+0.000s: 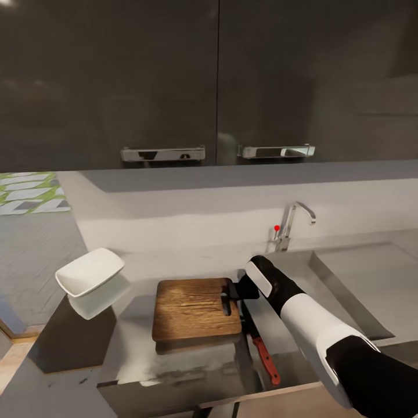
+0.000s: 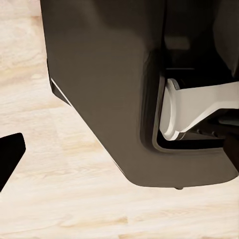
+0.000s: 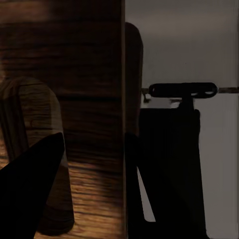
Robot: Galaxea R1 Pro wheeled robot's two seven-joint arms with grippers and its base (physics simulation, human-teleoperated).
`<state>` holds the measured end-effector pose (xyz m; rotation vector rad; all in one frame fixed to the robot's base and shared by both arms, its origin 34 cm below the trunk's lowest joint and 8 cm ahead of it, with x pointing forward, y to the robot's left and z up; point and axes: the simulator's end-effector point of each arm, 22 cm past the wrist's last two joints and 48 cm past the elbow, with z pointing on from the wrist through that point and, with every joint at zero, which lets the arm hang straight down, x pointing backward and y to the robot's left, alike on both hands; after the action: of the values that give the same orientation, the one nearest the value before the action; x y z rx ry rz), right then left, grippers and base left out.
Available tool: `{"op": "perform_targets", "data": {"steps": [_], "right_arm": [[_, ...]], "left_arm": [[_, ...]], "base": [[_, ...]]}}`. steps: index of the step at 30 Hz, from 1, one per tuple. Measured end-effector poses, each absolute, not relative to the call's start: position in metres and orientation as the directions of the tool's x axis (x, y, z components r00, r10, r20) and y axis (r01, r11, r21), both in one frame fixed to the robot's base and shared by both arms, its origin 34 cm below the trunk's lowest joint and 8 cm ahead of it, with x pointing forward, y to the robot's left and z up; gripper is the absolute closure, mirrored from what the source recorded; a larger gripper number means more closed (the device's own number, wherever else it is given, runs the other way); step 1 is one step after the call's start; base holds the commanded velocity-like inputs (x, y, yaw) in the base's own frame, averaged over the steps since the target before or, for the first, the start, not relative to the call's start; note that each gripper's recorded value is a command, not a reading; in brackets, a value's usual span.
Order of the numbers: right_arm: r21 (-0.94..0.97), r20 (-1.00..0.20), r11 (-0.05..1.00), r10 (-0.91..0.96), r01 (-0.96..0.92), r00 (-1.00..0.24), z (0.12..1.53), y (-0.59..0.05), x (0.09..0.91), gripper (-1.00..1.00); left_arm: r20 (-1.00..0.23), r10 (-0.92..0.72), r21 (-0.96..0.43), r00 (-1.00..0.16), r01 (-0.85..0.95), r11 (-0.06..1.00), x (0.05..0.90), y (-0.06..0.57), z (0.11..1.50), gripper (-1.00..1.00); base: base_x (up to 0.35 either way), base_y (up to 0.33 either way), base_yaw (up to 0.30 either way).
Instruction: In the kitchen, take the Vidalia onion out of the sink, dice it on the chopping board with the paring knife, put the diced onion into the bowl on the countertop, then place both the paring knife and the chopping board into the sink.
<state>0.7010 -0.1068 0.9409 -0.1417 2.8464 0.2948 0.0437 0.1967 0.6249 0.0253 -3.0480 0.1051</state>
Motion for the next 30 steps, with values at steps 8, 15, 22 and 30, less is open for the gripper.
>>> {"op": "perform_targets", "data": {"steps": [8,15,22,30], "right_arm": [[0.186,-0.282,0.974,-0.072,-0.128,-0.957,0.941,-0.106,0.701,1.0],[0.185,-0.282,0.974,-0.073,-0.13,-0.957,0.941,-0.105,0.701,1.0],[0.185,-0.265,0.975,-0.072,-0.125,-0.961,0.936,-0.106,0.697,1.0],[0.186,-0.244,0.976,-0.069,-0.117,-0.967,0.929,-0.106,0.692,1.0]], "left_arm": [[0.092,-0.013,-0.068,-0.996,-0.02,0.997,0.044,0.197,0.625,-1.0],[0.093,-0.013,-0.068,-0.996,-0.02,0.997,0.044,0.197,0.625,-1.0],[0.093,-0.013,-0.068,-0.996,-0.02,0.997,0.044,0.197,0.625,-1.0],[0.093,-0.013,-0.068,-0.996,-0.02,0.997,0.044,0.197,0.625,-1.0]], "base": [[0.028,0.0,0.0],[0.001,0.0,0.0],[0.0,0.0,0.0],[0.0,0.0,0.0]]}}
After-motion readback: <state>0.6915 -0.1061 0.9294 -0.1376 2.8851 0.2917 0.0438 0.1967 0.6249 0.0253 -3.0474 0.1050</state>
